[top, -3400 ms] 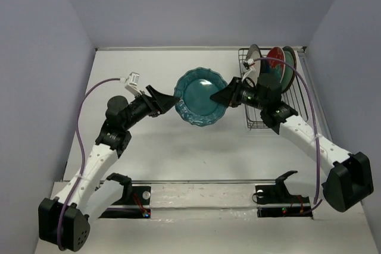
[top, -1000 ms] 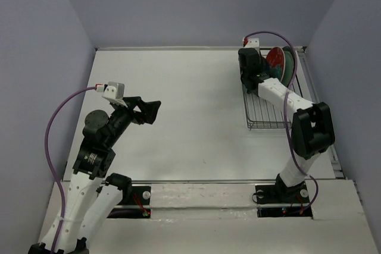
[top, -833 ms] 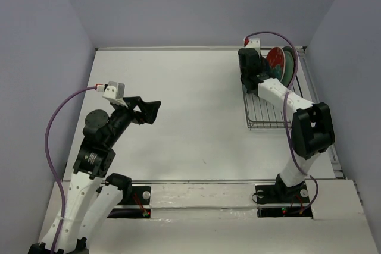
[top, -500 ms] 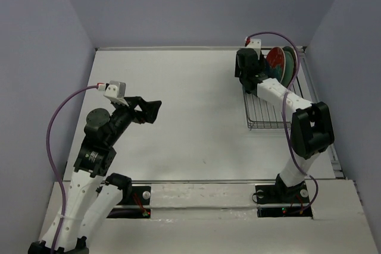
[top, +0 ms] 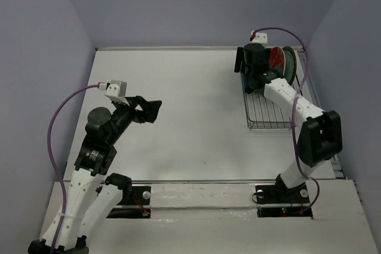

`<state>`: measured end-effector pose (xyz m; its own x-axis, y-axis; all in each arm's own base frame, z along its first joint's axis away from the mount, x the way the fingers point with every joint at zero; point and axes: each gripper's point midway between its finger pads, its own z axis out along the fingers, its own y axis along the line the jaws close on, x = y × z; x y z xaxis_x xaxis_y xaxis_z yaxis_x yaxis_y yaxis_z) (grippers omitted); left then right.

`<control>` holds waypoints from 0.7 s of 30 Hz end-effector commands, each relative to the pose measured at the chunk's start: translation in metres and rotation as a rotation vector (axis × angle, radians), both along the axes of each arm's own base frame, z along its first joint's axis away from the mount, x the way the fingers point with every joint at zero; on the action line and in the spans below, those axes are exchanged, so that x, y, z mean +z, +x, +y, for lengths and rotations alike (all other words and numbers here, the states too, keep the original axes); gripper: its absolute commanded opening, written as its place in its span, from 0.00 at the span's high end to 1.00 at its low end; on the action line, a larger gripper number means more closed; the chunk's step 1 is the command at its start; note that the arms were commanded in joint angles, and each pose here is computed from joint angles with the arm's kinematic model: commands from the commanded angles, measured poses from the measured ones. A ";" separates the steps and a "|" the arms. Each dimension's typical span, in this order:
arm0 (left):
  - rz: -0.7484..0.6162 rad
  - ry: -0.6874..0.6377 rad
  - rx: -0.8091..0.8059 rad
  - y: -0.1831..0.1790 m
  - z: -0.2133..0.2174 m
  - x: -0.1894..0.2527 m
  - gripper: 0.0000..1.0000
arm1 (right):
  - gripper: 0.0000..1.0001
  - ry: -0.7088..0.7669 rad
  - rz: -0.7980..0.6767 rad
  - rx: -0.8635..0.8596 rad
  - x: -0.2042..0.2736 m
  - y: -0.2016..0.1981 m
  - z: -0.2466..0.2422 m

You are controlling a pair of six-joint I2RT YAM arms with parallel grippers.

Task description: Load the plates into the dish rack

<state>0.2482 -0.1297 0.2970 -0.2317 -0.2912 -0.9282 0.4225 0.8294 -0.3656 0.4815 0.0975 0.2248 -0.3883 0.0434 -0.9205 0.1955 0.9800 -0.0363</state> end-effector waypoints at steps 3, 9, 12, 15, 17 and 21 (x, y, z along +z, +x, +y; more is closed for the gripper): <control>-0.006 0.007 0.016 0.005 0.001 -0.002 0.01 | 0.13 0.215 -0.176 0.156 0.095 -0.016 0.026; -0.008 0.006 0.033 0.006 0.004 -0.001 0.01 | 0.00 0.332 -0.260 0.289 0.142 -0.063 0.038; -0.021 0.000 0.034 0.005 0.004 0.003 0.01 | 0.00 0.383 -0.309 0.386 0.165 -0.098 0.044; -0.058 -0.016 0.036 0.002 0.005 0.013 0.01 | 0.00 0.410 -0.322 0.497 0.167 -0.137 0.050; -0.079 -0.033 0.044 -0.001 0.008 0.019 0.01 | 0.00 0.430 -0.298 0.532 0.152 -0.156 0.051; -0.115 -0.071 0.058 -0.007 0.011 0.031 0.01 | 0.00 0.497 -0.329 0.647 0.143 -0.210 0.054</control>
